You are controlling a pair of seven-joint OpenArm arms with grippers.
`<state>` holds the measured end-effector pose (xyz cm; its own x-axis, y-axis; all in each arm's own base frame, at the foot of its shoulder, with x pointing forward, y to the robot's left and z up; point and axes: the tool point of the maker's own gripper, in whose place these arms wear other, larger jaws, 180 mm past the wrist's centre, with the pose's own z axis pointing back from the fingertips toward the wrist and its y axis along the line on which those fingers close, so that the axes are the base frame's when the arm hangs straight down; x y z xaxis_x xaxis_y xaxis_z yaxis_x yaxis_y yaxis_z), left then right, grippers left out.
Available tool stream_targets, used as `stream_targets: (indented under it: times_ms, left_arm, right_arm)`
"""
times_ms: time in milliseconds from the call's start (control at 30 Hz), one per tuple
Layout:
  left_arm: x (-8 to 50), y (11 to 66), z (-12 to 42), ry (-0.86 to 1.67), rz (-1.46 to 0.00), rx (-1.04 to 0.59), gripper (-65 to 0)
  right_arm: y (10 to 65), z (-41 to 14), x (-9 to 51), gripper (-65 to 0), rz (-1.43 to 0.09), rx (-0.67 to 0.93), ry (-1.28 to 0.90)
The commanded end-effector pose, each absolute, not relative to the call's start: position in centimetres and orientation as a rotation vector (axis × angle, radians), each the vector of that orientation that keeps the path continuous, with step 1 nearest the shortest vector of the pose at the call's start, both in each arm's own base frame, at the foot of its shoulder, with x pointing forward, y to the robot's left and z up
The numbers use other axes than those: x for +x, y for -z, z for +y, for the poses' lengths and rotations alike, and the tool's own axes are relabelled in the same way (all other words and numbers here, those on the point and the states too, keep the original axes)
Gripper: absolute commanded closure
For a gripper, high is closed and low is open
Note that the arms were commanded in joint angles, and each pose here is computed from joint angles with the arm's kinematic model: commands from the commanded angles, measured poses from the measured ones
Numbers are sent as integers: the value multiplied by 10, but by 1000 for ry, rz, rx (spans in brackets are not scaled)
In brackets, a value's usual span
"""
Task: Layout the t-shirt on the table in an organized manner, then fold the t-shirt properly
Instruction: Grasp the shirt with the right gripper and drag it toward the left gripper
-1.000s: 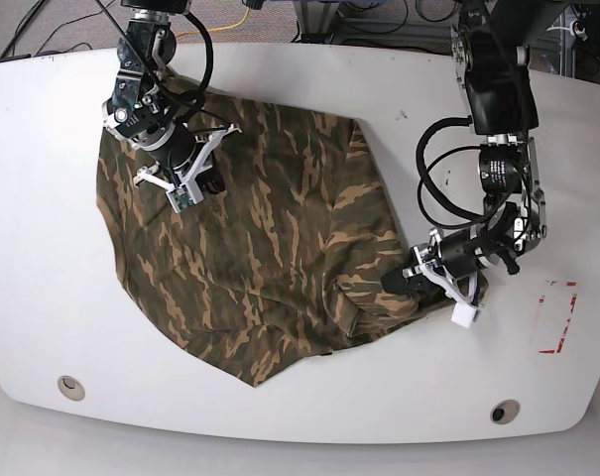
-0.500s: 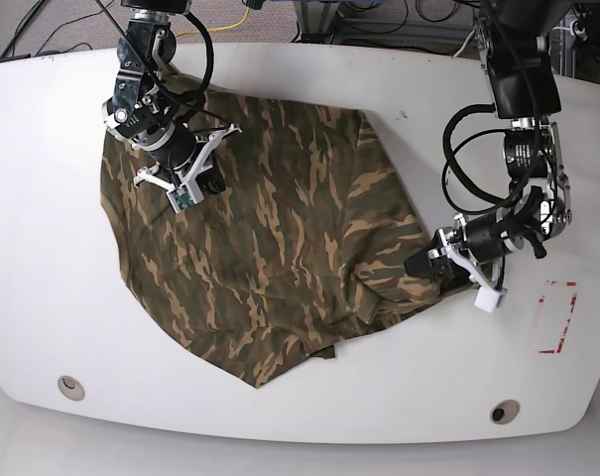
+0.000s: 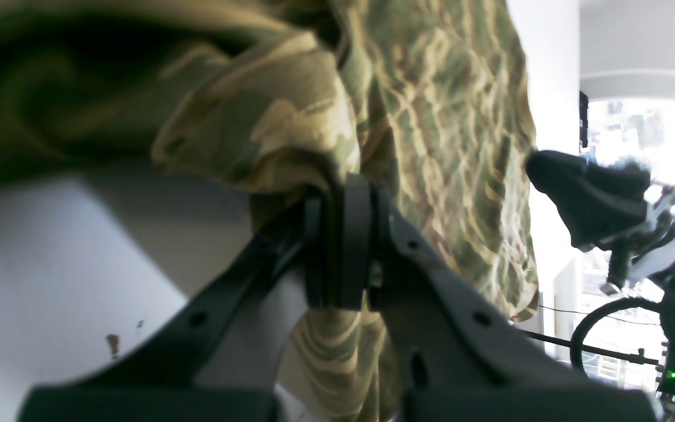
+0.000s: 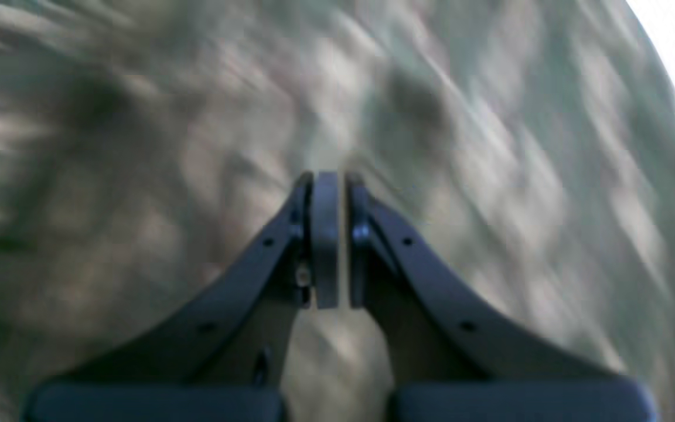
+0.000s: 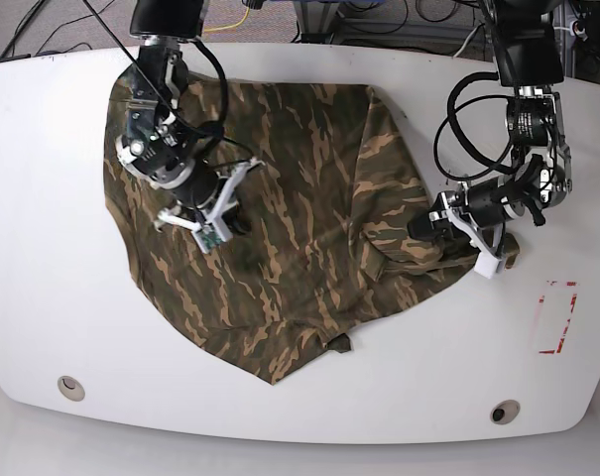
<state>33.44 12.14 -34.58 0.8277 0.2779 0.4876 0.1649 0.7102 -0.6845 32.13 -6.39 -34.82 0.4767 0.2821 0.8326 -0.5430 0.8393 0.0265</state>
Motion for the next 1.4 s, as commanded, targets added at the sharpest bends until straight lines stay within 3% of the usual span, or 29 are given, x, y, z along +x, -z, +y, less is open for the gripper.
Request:
stream_targets:
  times_ms: [0,200,467,1367]
  left_arm:
    - [342,330,123,-50,-661,-805,0]
    - [340,332,122,-52,-657,-806,0]
    - [338,334,122,-47,-644,-805,0]
    - [284,349,156,-35,-566,-701,0]
  right_arm:
    - [342,-42,330,-27,-975,362,-557]
    - [378,-19,342,-27,-867,437,-571]
    - [408,0,357,-27,-860,555,-480]
    - [469,-81,377,-27,-838,510,-273]
